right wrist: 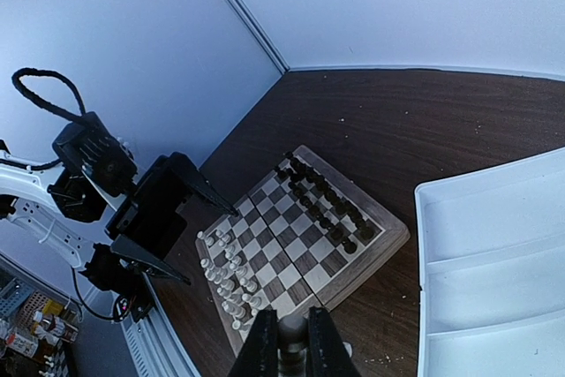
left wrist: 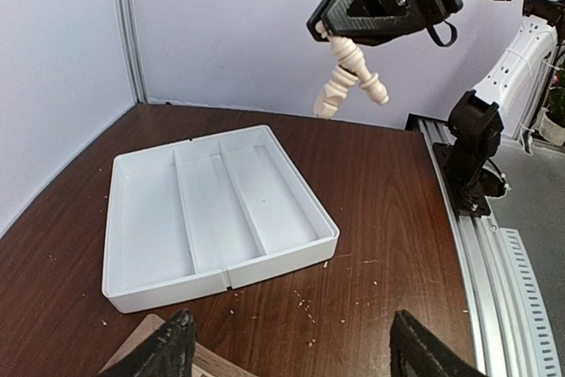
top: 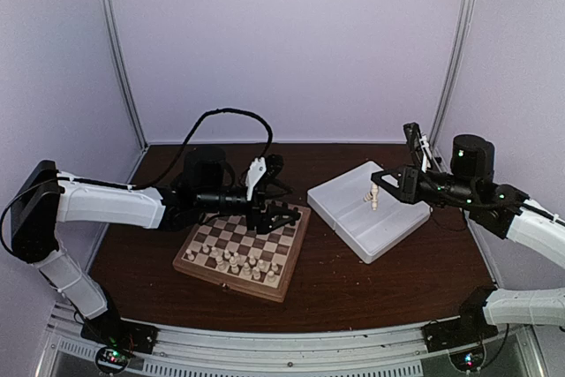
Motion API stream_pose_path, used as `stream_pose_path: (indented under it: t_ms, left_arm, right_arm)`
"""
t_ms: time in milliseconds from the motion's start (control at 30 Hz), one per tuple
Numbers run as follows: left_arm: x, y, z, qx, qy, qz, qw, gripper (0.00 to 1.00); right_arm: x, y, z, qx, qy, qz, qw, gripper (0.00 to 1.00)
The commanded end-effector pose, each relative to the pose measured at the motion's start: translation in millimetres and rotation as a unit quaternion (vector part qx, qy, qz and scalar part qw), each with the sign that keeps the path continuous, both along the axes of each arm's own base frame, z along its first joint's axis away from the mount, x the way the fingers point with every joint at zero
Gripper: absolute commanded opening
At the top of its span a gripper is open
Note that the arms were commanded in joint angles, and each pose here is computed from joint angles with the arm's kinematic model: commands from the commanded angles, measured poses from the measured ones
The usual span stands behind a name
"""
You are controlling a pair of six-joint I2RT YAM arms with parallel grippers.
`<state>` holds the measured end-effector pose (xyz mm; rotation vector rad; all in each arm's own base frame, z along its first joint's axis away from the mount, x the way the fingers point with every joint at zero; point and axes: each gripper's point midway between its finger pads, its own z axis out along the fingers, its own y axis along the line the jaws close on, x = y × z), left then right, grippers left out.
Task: Set up the chess pieces on the board
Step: Pick up the chess piece from the storage box.
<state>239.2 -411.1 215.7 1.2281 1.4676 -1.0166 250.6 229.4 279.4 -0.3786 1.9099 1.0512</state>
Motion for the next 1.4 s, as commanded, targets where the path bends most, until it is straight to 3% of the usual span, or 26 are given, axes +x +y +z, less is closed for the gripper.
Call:
stream_pose_path:
  t_ms: [0,600,1367]
  left_arm:
    - [-0.7,-2.0,20.1,-0.029,-0.055,-0.008,0.998,0.75]
    - [5.0,-40.1,23.1,-0.044,-0.074,-0.050,0.995,0.71]
    - [-11.2,-120.9,25.1,-0.067,-0.111,-0.118,0.985,0.66]
  right_arm:
    - [-7.6,1.9,14.3,0.006,0.000,0.016,1.000,0.00]
    - [-15.4,5.4,24.2,-0.001,0.010,0.040,0.999,0.00]
    - [-16.2,29.3,23.8,0.071,0.031,0.095,0.992,0.00]
